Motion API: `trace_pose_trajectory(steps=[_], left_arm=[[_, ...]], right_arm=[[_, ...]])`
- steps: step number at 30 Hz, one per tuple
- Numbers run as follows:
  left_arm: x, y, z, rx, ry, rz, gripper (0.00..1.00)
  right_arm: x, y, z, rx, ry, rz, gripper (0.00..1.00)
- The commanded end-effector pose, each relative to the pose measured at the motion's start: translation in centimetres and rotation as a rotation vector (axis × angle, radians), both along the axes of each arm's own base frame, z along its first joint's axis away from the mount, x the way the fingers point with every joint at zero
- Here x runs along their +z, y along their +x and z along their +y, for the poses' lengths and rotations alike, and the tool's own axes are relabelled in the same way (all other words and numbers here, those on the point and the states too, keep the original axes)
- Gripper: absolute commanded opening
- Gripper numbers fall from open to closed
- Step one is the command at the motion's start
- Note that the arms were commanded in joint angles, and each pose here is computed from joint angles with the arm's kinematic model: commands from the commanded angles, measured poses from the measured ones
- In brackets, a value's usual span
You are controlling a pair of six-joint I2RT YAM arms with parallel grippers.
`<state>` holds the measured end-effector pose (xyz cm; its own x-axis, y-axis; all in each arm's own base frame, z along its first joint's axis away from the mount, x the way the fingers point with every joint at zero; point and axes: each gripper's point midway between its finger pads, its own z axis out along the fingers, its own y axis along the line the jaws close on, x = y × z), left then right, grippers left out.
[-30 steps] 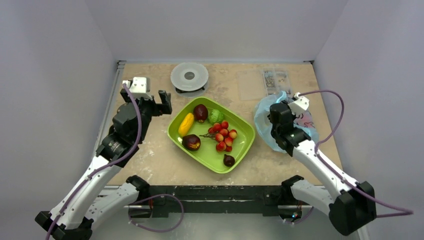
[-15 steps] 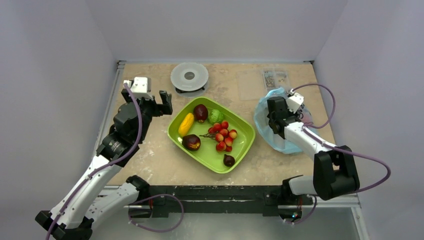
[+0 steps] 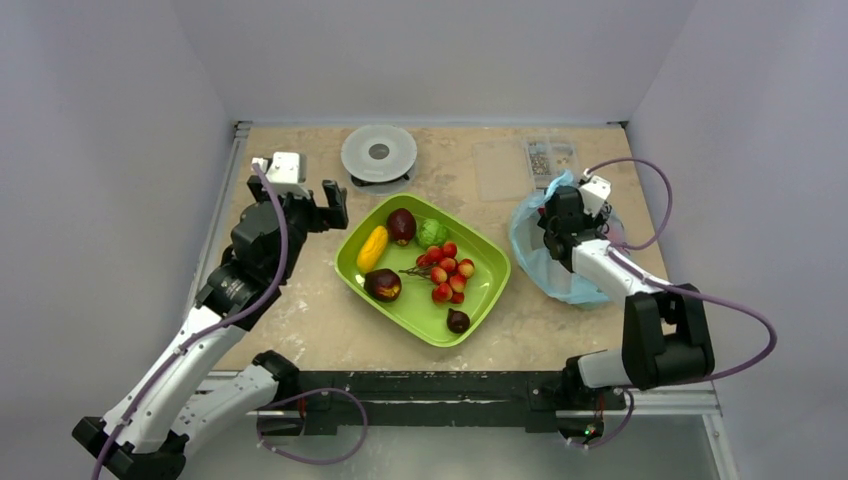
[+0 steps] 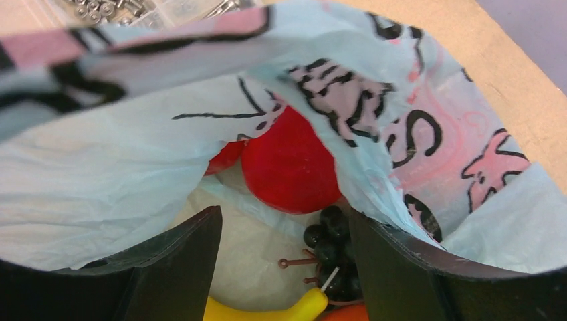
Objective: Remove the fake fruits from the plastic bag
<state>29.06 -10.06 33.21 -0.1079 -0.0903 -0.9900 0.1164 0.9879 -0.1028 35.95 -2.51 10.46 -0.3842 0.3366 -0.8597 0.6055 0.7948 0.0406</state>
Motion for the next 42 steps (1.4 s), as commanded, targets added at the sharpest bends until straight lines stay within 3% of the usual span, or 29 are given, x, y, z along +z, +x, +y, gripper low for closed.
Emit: trace_pose_trajectory(steps=[1,13,25,35,38,42], left_arm=[[2.5,0.1,0.0,-0.003,-0.048,-0.051,0.96],[2.3,0.2,-0.2,-0.009,-0.049,-0.043,0.96],[2.1,0.4,-0.3,-0.013,-0.050,-0.036,0.96],[2.1,0.5,-0.2,-0.012,-0.051,-0.035,0.96],[2.0,0.5,-0.4,-0.017,-0.053,-0.030,0.96],[1.9,0.6,-0.4,-0.015,-0.052,-0.027,0.96]], right_arm=[[1.5,2.4,0.3,0.018,-0.001,-0.041,0.69],[-0.2,2.8,-2.1,-0.049,-0.020,0.013,0.85],[-1.6,4.1,-2.0,-0.004,-0.026,0.066,0.82],[1.3,3.6,-1.5,0.031,-0.006,0.003,0.48],[2.6,2.9,-1.3,0.043,0.010,-0.005,0.32],[3.8,1.3,0.2,0.099,0.093,-0.034,0.18]])
